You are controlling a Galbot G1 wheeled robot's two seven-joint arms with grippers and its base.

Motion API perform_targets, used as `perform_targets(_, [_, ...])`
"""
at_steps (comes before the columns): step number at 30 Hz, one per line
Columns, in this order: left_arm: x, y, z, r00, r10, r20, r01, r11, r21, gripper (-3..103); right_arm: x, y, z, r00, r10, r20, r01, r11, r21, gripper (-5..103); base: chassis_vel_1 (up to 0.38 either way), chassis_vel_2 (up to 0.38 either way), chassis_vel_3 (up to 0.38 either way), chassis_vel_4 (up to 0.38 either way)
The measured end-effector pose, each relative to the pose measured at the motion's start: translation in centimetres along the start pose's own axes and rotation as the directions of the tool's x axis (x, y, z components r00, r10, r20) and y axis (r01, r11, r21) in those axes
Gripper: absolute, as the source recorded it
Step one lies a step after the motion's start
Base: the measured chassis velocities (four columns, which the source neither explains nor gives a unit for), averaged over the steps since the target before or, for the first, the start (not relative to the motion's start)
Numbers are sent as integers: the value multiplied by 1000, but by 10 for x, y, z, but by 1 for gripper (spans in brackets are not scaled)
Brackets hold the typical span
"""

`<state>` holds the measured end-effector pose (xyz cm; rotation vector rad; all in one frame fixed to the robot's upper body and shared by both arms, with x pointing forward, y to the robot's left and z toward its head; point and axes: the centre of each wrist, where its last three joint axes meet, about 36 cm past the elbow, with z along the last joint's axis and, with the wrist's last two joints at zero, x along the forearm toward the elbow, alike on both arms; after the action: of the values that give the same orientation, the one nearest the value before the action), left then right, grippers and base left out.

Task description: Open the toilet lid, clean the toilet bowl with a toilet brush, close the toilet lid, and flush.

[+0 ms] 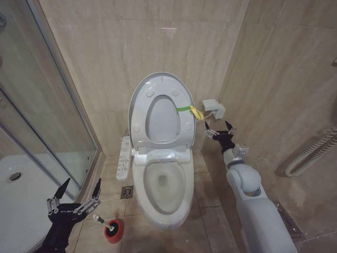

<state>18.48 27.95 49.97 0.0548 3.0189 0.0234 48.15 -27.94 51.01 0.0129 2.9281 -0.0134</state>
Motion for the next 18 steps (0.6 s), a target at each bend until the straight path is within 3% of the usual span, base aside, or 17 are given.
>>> perform_targets(18, [0,0,0,1000,0,0,0,1000,0,99,-86,17,-20,996,27,87,-26,1000,-11,100,0,0,0,0])
